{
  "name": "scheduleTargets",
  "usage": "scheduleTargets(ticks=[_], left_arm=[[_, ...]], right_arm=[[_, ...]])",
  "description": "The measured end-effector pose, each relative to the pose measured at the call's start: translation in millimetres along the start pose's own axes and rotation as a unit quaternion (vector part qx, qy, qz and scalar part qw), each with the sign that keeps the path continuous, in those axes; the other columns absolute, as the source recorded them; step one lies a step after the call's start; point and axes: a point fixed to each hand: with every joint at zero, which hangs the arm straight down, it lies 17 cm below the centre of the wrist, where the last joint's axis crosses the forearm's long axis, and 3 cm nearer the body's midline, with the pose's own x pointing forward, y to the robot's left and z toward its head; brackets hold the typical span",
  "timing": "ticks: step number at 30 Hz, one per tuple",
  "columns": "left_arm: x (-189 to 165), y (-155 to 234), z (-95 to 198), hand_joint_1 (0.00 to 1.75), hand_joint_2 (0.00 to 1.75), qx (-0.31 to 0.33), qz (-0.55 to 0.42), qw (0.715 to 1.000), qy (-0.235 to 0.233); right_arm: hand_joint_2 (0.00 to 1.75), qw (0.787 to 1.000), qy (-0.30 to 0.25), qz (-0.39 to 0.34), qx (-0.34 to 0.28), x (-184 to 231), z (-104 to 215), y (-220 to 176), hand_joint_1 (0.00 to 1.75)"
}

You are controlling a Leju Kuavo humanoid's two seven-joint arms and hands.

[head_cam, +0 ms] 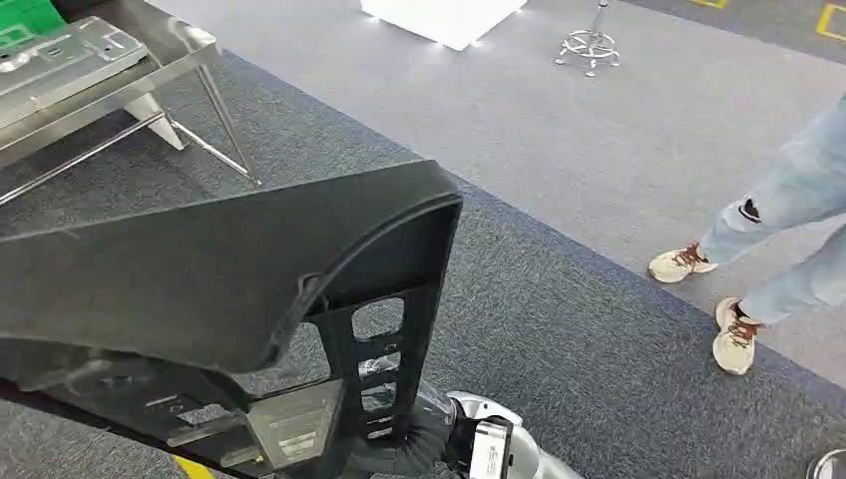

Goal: Take the parts from the cabinet and place them on the table.

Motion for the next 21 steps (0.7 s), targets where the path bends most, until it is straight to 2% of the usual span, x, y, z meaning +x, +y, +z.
scheduleTargets(ticks=[21], left_arm=[[-2.7, -3.1, 2.1, 0.00, 0.00, -0.008, 0.001, 1.000, -0.001]], right_arm=[[1.75, 1.000, -0.001, -0.001, 0.001, 0.5, 0.2, 1.4, 1.64]])
